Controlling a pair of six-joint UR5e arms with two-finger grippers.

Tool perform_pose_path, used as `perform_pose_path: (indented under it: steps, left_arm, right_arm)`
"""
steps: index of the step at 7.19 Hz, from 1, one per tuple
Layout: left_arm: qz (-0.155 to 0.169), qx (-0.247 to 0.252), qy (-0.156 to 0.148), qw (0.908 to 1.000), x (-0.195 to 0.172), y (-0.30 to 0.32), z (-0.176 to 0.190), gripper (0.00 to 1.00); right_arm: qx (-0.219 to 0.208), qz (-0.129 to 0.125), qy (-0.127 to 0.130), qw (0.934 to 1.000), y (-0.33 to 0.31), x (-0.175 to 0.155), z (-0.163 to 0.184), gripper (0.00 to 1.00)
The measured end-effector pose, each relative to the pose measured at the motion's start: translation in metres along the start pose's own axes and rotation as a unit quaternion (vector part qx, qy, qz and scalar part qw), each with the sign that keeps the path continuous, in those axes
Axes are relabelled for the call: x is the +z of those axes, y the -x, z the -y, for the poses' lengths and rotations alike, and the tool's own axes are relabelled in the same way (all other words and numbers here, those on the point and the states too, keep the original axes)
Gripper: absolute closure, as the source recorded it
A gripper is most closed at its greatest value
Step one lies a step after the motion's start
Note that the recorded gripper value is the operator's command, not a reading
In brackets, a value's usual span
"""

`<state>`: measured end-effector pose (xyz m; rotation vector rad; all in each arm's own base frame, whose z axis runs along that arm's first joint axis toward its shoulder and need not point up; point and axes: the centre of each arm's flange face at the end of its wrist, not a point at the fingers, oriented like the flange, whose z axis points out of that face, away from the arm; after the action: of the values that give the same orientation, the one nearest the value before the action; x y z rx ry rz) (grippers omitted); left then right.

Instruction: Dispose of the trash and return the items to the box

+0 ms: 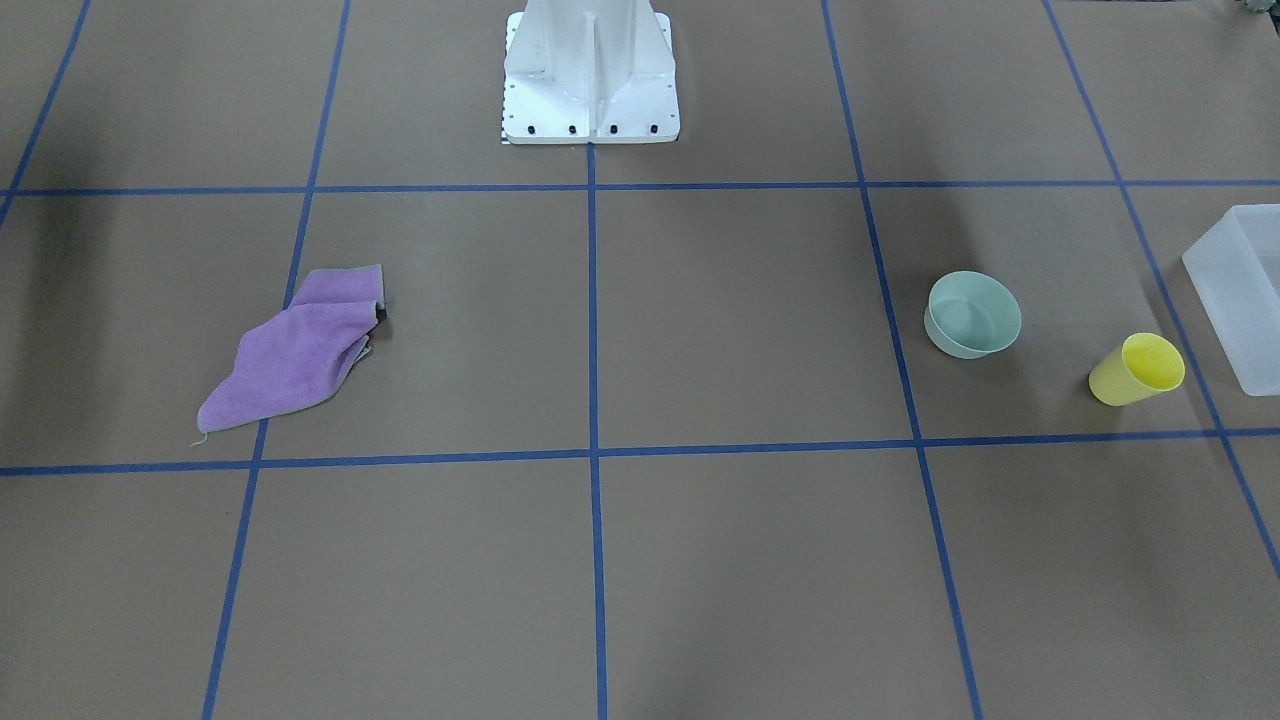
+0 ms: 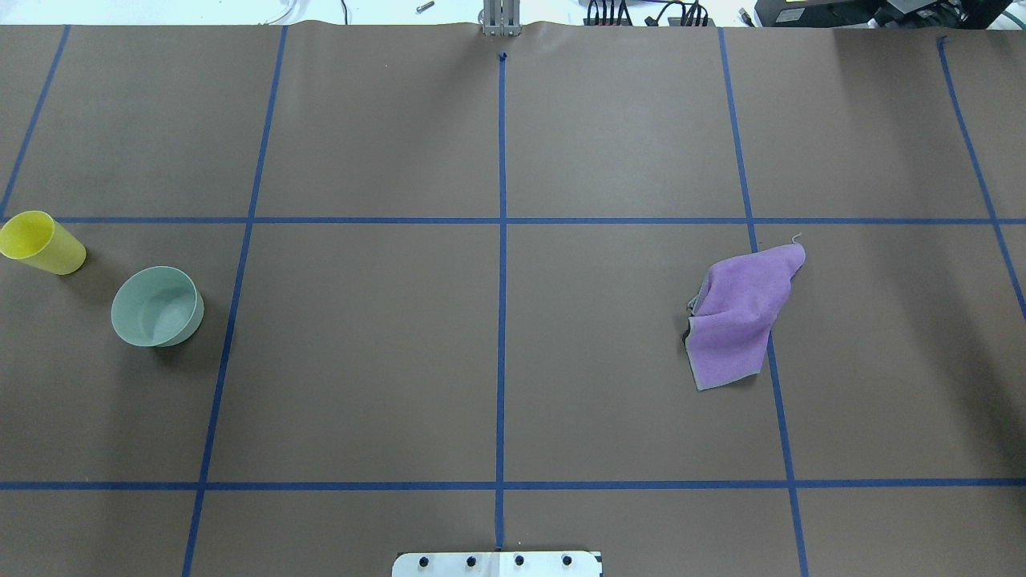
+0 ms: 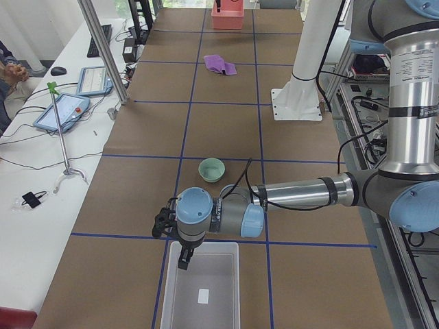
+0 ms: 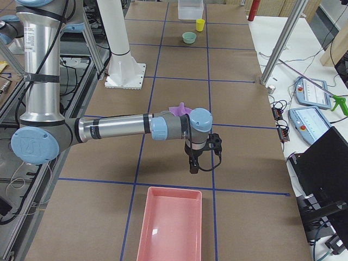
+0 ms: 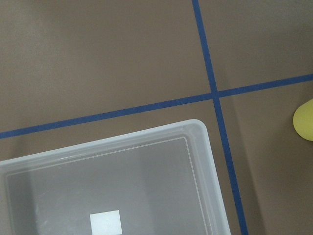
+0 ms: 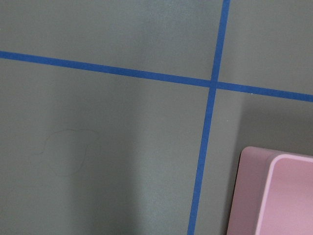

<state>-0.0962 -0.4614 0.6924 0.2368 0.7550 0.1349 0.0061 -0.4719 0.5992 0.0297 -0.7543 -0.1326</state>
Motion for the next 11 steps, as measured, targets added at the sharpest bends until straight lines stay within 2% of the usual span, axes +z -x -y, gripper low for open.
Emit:
perform_pose_path:
  steps: [10, 11]
  left_arm:
    - [-0.006, 0.003, -0.005, 1.0, 0.006, -0.001, -0.024, 0.03]
    - [-0.018, 0.008, -0.01, 0.9998, 0.004, -0.006, -0.021, 0.02]
  right_arm:
    - [0.0, -0.001, 0.001, 1.0, 0.005, 0.001, 0.002, 0.0]
    - [-0.002, 0.0, 0.001, 1.0, 0.006, 0.002, 0.002, 0.0]
